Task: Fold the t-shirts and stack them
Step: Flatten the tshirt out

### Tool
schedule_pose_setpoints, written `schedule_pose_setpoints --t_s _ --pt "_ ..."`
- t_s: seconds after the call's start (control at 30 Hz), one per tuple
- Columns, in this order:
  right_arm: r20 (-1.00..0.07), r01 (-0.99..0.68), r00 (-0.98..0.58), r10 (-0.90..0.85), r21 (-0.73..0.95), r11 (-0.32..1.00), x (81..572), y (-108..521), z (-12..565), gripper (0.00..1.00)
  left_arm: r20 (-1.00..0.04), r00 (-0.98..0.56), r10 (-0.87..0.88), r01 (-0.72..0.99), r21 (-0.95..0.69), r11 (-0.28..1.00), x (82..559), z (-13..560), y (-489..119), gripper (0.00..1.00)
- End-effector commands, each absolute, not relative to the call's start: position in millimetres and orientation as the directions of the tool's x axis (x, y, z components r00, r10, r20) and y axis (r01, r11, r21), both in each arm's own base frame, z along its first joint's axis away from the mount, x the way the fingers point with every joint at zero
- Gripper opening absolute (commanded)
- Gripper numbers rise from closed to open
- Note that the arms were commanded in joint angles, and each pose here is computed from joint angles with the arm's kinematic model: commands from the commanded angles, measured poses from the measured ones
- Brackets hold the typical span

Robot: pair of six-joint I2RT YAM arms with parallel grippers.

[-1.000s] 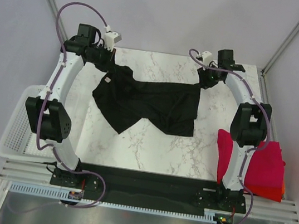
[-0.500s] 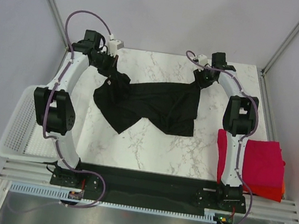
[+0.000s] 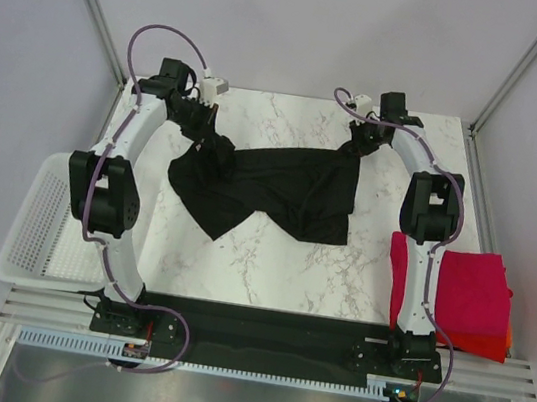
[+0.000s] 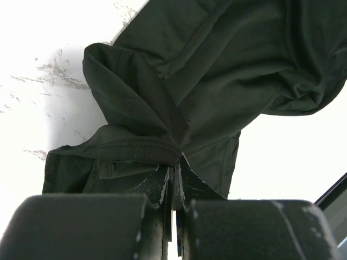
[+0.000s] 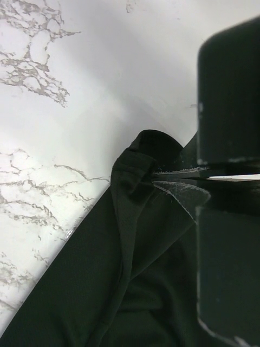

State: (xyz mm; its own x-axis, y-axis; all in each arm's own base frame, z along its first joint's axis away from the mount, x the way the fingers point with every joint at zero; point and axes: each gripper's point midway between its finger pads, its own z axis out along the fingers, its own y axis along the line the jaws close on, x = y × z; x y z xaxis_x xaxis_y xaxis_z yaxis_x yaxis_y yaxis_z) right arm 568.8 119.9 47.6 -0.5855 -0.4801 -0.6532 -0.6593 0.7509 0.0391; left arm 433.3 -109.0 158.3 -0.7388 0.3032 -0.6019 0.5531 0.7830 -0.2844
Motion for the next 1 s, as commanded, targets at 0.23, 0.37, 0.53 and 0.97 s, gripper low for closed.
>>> schedule_pose_setpoints --t_s 0.23,0.37,0.53,0.97 --pt "-0.860 -0.660 -0.270 -0.434 -0.164 0.734 573.0 130.6 237.8 0.00 -0.729 -0.618 0.293 0.574 -0.163 0.803 441.2 230.6 -93.3 0.02" --pt "-0.892 -0.603 -0.155 -0.425 -0.256 0.756 558.9 115.8 304.3 0.00 -0.788 -0.545 0.286 0.568 -0.097 0.817 431.8 274.1 -82.3 0.02" --pt "-0.918 -0.486 -0.063 -0.390 -0.313 0.816 539.2 85.6 375.5 0.00 -0.843 -0.469 0.263 0.530 -0.031 0.848 425.9 320.9 -72.0 0.02" --pt "-0.901 -0.231 0.105 -0.420 -0.433 0.871 429.2 20.8 493.5 0.00 -0.955 -0.205 0.216 0.339 0.138 0.931 378.3 445.6 -29.3 0.02"
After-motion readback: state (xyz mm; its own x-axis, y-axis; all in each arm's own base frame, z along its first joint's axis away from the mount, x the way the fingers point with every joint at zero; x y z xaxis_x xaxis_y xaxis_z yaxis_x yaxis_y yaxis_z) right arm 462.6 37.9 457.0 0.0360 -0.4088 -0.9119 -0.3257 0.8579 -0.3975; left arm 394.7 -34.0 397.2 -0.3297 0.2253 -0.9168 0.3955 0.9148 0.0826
